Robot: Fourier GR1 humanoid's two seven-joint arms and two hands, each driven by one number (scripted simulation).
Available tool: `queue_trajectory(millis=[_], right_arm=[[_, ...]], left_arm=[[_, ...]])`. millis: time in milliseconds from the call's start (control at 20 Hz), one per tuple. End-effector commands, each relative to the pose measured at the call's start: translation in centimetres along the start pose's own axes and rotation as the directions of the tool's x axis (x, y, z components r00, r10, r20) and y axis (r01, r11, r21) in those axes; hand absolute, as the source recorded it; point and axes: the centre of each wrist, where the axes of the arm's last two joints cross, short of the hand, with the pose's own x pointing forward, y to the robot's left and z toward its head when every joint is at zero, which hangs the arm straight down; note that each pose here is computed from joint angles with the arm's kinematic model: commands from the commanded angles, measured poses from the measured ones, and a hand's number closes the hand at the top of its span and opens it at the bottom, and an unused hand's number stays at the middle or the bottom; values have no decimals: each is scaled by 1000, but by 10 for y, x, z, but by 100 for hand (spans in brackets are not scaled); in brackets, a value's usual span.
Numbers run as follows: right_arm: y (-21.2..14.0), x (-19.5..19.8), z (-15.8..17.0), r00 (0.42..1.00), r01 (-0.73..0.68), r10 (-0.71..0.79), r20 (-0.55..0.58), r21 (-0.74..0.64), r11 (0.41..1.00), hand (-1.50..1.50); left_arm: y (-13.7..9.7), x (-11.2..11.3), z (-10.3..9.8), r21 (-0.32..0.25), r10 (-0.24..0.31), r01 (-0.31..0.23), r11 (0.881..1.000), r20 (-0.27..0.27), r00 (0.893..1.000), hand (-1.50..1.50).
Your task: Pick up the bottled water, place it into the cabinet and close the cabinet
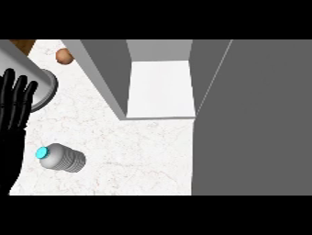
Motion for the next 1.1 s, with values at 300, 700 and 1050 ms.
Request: queue_trajectory(millis=[300, 700, 1050], right_arm=[[1, 7, 47, 969, 151, -134, -206, 69, 986, -150], [-12, 63, 78, 964, 142, -115, -240, 97, 985, -150], [-10, 74, 89, 960, 171, -148, -237, 79, 982, -150]], left_arm=[[13, 4, 43, 452, 147, -51, 891, -180, 973, -150], [-20, 51, 84, 546, 204, -82, 834, -166, 965, -150], [-11, 83, 110, 544, 211, -88, 835, -169, 963, -150]])
